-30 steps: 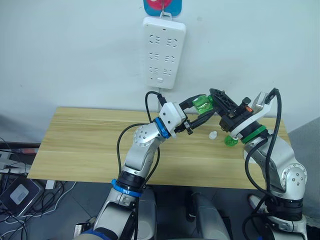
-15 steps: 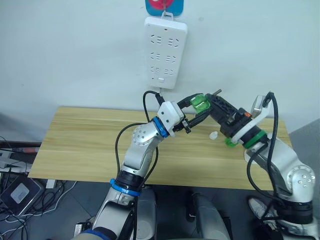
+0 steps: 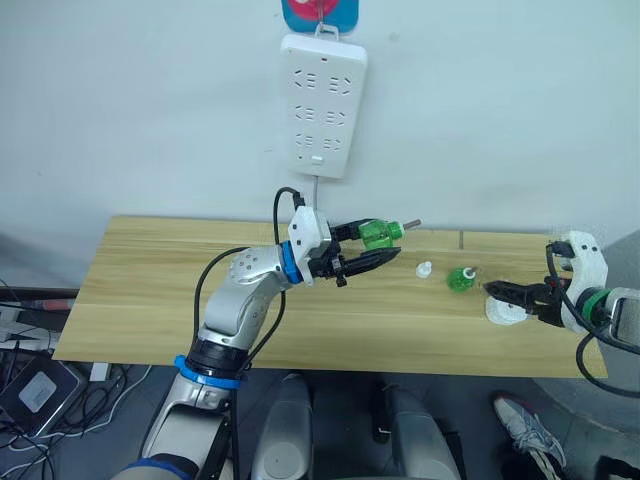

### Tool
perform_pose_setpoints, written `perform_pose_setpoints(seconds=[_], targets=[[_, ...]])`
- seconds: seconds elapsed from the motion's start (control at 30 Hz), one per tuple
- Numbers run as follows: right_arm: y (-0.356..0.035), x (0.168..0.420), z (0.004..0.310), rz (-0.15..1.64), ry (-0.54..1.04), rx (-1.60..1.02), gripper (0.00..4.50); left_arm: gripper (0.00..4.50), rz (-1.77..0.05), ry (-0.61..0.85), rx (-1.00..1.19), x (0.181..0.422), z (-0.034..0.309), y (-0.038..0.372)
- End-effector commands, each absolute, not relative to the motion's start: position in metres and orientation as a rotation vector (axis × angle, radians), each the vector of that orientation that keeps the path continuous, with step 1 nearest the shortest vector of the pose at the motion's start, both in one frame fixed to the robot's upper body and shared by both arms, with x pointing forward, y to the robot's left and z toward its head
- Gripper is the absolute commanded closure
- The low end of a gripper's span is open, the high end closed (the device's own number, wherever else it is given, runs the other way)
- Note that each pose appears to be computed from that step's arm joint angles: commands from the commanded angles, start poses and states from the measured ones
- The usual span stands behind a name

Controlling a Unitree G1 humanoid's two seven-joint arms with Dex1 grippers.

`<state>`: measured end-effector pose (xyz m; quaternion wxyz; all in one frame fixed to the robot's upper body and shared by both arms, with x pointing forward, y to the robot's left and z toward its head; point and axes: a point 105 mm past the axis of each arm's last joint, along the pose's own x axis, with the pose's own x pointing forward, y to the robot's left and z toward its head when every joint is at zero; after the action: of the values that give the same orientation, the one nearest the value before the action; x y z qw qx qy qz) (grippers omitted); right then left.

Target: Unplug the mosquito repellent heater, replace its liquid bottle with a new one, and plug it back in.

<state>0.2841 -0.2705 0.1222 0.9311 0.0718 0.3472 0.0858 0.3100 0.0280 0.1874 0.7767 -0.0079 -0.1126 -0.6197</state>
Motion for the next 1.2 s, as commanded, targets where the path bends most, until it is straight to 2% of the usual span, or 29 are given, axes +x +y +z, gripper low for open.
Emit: perform_pose_setpoints(seconds=[0.03, 0.2, 0.53, 0.77, 1.2], targets=[[-0.295, 0.291, 0.113, 0.086, 0.747, 0.096, 0.06, 2.24, -1.352, -0.290, -0.017, 0.304, 0.199, 0.027], [-0.312, 0.298, 0.096, 0.019, 0.833, 0.077, 0.06, 2.24, -1.350, -0.267, -0.019, 0.298, 0.197, 0.031], [-0.313, 0.306, 0.078, 0.032, 0.929, 0.070, 0.06, 2.24, -1.332, -0.246, -0.007, 0.293, 0.193, 0.036], [-0.312, 0.310, 0.075, 0.042, 0.942, 0.073, 0.06, 2.24, -1.319, -0.235, -0.005, 0.291, 0.192, 0.039], [-0.323, 0.302, 0.080, 0.017, 0.962, 0.072, 0.06, 2.24, -1.320, -0.230, -0.003, 0.289, 0.188, 0.038]])
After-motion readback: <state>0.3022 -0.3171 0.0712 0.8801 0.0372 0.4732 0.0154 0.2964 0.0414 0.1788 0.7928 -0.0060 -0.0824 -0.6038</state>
